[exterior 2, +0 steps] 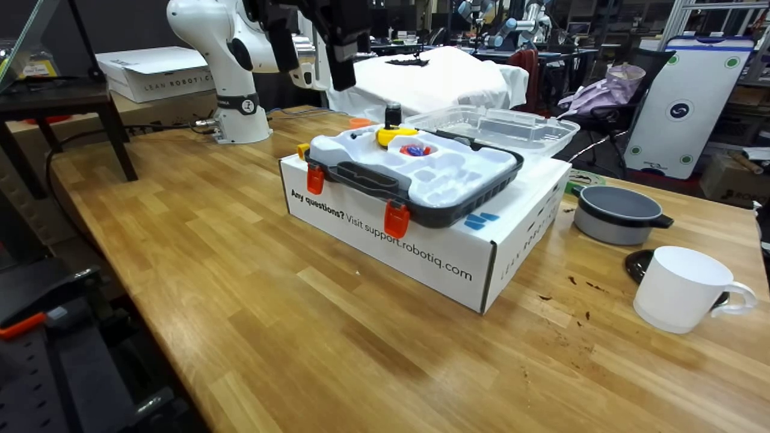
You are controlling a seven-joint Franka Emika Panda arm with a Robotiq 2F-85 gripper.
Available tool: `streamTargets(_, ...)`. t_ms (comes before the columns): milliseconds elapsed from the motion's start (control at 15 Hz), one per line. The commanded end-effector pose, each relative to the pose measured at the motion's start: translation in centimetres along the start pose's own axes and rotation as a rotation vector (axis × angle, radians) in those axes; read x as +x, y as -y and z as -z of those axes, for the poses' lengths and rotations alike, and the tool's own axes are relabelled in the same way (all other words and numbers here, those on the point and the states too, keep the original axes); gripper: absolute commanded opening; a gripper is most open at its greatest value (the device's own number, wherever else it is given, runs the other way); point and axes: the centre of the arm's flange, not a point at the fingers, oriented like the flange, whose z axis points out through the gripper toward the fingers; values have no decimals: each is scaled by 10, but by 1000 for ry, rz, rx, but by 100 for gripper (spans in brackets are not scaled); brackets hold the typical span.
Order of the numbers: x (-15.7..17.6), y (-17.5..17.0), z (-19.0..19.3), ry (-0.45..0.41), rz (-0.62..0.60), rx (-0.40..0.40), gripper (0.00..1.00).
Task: Turn the yellow object clockwise
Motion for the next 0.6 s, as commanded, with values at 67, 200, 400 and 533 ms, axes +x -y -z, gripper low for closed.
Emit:
streamTargets(67,3,2,-2,2,-5,-4,100)
streamTargets(200,3,-1,-1,0,-12,-4,100)
streamTargets(400,1,1,-1,-8,-5,-16,100)
streamTargets(533,4,11,-3,-15,-2,-17,100)
